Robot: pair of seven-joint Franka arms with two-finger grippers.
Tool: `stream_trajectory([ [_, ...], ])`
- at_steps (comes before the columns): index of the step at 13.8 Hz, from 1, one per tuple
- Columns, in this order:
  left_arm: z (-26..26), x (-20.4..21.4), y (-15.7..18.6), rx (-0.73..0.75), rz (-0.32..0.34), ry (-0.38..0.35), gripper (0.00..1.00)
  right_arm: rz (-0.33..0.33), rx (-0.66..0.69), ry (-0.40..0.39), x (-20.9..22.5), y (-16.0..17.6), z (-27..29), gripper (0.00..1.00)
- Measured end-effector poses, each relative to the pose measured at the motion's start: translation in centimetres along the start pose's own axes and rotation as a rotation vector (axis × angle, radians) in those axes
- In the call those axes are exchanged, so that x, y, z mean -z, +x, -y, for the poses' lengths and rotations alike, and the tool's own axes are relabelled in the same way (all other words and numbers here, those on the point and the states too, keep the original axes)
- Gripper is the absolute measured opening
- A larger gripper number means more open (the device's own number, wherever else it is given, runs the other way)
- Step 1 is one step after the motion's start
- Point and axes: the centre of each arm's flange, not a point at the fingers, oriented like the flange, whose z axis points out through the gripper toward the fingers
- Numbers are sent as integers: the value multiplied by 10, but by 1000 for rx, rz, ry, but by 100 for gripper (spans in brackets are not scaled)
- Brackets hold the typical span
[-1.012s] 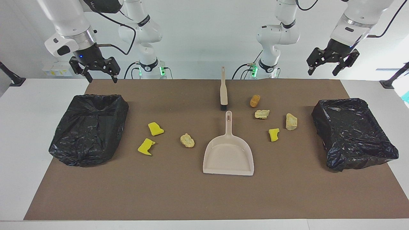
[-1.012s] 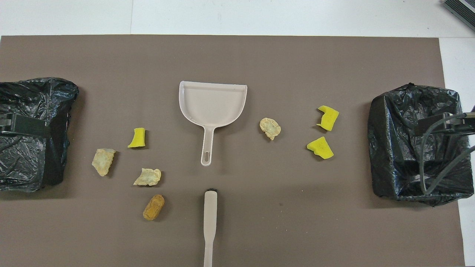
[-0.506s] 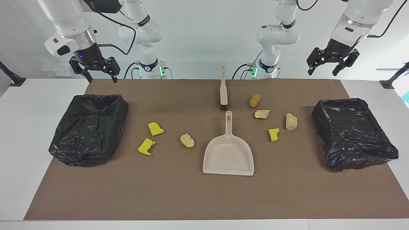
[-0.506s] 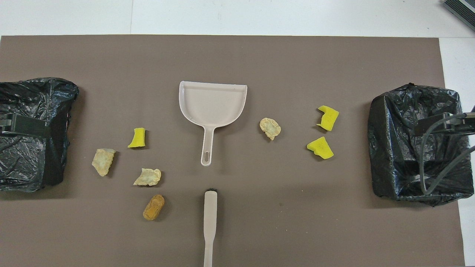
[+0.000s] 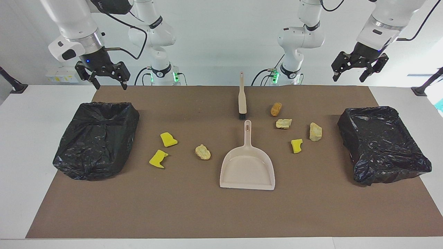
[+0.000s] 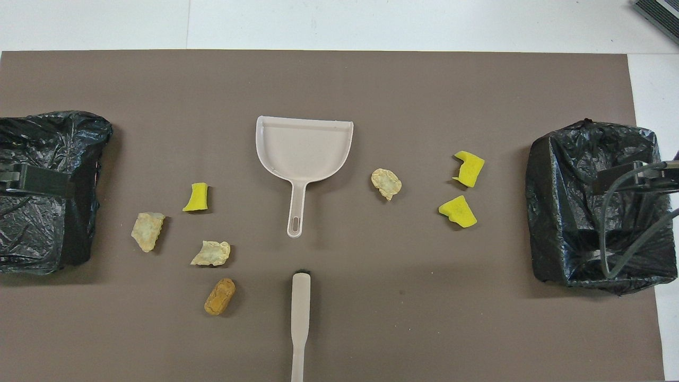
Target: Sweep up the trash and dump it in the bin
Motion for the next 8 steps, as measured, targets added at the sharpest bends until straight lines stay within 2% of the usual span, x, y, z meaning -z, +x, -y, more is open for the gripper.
stream_trajectory([
  [8, -59, -27, -17, -84, 63, 6, 100, 0, 0, 0, 0, 0, 0, 100],
])
